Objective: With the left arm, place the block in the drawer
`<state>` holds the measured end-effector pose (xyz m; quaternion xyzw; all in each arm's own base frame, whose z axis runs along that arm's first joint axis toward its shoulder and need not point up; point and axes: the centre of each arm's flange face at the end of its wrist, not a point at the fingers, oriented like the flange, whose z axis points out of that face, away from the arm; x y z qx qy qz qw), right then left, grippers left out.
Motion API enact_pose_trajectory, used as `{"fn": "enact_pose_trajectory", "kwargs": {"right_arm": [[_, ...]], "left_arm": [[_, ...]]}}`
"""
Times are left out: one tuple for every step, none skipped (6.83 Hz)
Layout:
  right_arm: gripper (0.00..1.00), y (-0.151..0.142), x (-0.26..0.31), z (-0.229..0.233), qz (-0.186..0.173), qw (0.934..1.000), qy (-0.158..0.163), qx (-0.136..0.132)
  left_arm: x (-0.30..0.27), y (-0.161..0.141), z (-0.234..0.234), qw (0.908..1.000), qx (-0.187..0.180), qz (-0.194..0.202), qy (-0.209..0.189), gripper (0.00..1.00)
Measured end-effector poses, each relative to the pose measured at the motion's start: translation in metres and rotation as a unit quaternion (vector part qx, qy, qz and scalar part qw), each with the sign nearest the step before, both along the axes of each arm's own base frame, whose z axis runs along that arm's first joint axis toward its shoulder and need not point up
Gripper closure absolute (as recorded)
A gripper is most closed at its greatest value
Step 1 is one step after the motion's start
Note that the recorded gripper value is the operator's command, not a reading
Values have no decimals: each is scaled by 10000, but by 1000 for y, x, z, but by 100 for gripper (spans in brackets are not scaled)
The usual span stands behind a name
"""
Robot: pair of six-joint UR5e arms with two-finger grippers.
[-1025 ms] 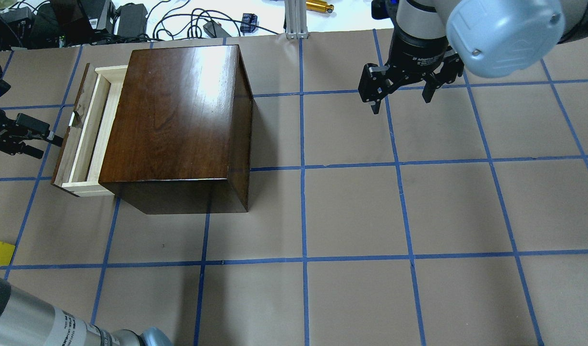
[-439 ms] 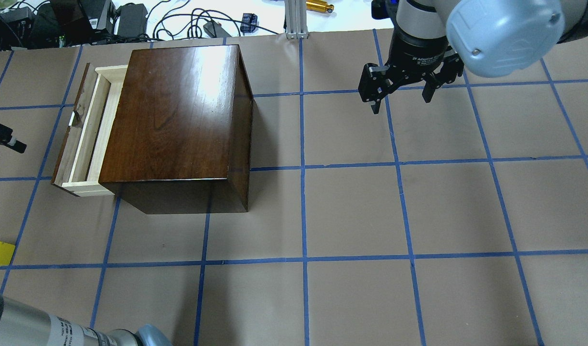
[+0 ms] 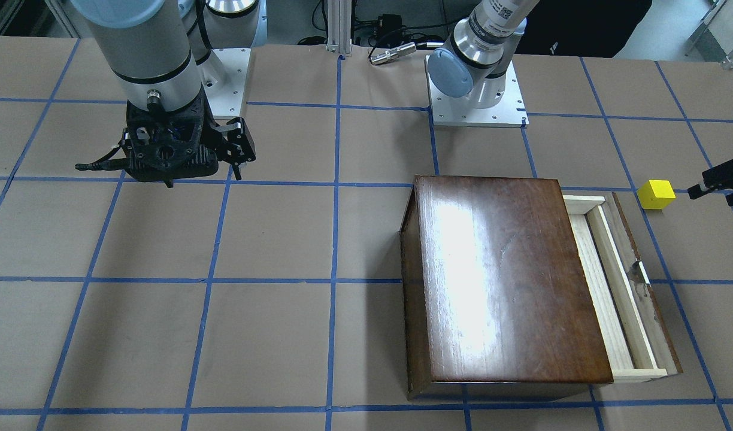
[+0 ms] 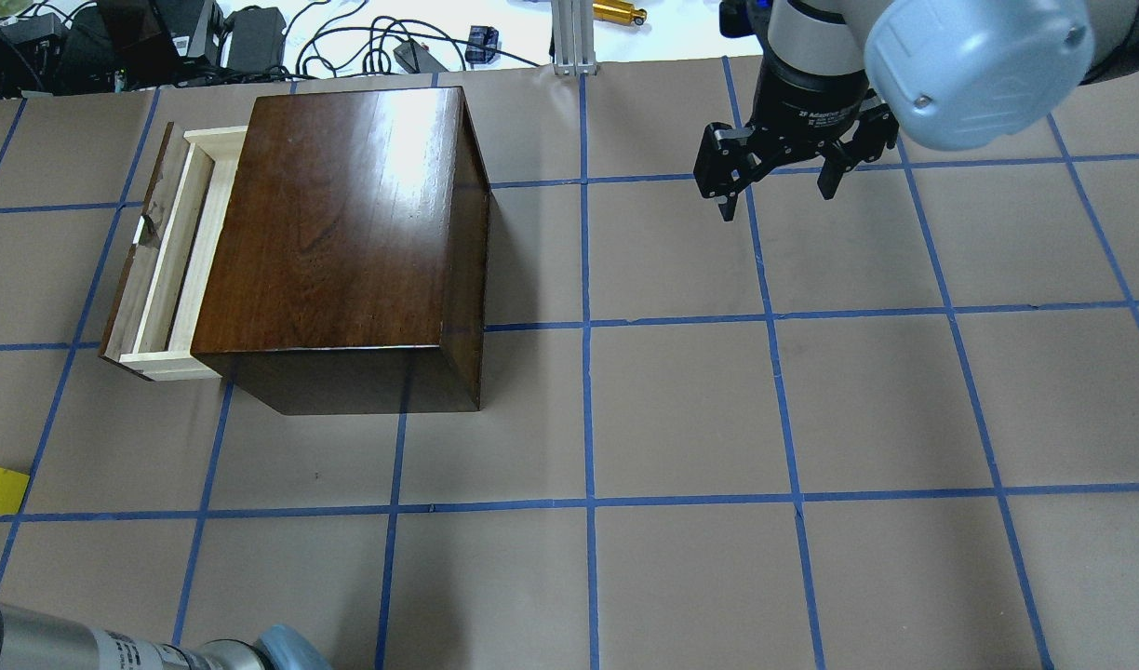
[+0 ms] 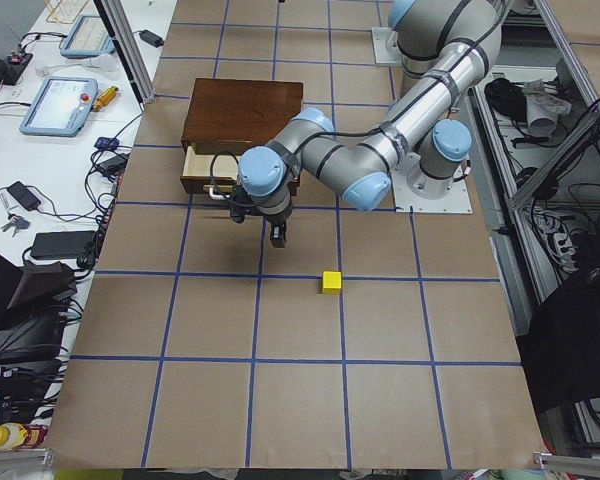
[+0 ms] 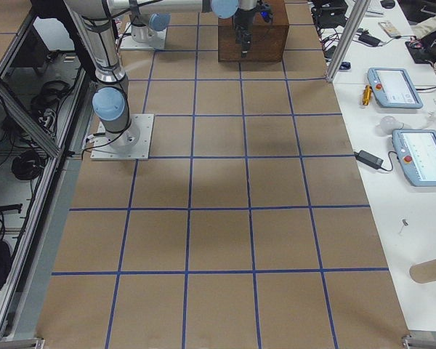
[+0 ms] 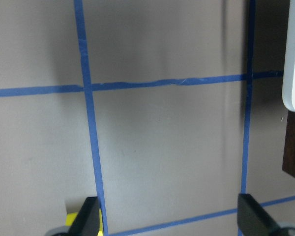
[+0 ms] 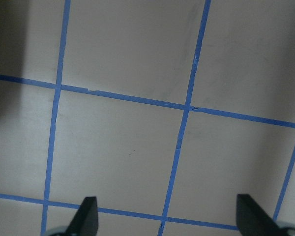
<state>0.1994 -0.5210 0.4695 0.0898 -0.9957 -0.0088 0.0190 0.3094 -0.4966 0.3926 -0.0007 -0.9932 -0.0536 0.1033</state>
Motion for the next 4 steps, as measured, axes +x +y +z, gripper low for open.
{"fn": "enact_pose_trajectory", "kwargs": {"right_arm": [[0,0,0,0,0,10000,-1,0],[0,0,0,0,0,10000,0,0],[0,0,0,0,0,10000,3,0],[0,0,0,0,0,10000,5,-1]], "left_arm": [[-37,3,34,9998,14,146,-126,0],[-81,5,64,9991,19,321,-260,0],[-131,6,89,9980,5,489,-390,0],[-182,5,107,9968,-29,624,-507,0]]}}
